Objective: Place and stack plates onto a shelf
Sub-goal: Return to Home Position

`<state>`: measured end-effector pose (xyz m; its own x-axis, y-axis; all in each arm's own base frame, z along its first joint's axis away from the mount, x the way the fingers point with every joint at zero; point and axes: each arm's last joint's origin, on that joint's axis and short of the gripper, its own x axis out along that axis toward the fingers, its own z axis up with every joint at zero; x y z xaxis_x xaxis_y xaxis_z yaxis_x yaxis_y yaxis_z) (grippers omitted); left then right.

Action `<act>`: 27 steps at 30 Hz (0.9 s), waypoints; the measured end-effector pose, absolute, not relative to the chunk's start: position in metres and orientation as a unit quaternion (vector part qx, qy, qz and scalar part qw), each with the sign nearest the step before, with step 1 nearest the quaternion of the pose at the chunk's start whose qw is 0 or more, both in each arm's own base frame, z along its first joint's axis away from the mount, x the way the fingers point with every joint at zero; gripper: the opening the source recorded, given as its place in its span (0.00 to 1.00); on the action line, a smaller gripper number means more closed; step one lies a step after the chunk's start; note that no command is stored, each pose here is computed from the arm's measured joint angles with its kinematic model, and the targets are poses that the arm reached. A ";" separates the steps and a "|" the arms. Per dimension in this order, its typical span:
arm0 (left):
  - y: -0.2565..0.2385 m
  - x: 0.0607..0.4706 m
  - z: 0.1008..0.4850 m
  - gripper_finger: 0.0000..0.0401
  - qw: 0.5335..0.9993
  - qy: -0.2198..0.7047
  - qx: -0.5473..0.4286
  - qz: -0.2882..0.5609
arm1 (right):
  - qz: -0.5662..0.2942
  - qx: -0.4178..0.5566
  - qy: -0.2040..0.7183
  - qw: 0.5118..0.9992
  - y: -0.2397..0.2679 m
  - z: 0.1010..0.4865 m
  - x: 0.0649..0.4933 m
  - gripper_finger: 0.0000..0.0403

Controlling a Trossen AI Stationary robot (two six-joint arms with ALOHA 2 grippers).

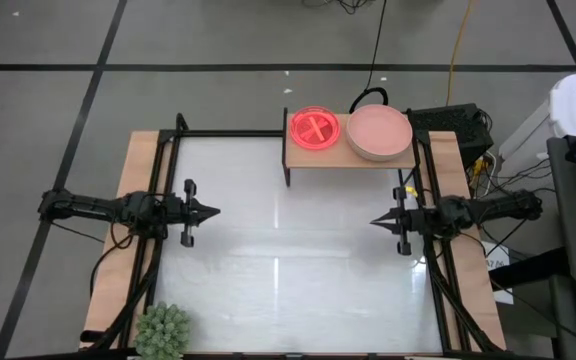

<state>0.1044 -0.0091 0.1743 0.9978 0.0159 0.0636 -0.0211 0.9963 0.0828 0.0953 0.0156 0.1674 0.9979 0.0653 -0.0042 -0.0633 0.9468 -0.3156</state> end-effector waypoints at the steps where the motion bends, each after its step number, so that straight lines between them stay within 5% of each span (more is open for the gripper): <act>1: -0.009 0.104 0.174 0.01 0.999 -0.032 0.042 0.009 | 0.030 -0.159 -0.009 0.987 0.015 0.168 0.096 0.00; 27: -0.008 0.104 0.174 0.01 0.999 -0.030 0.039 0.022 | -0.005 -0.148 -0.008 0.989 0.002 0.169 0.097 0.00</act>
<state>0.1044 -0.0083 0.1741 0.9972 0.0426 0.0612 -0.0472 0.9959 0.0768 0.0974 0.0020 0.1692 0.9998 -0.0073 0.0182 0.0123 0.9560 -0.2933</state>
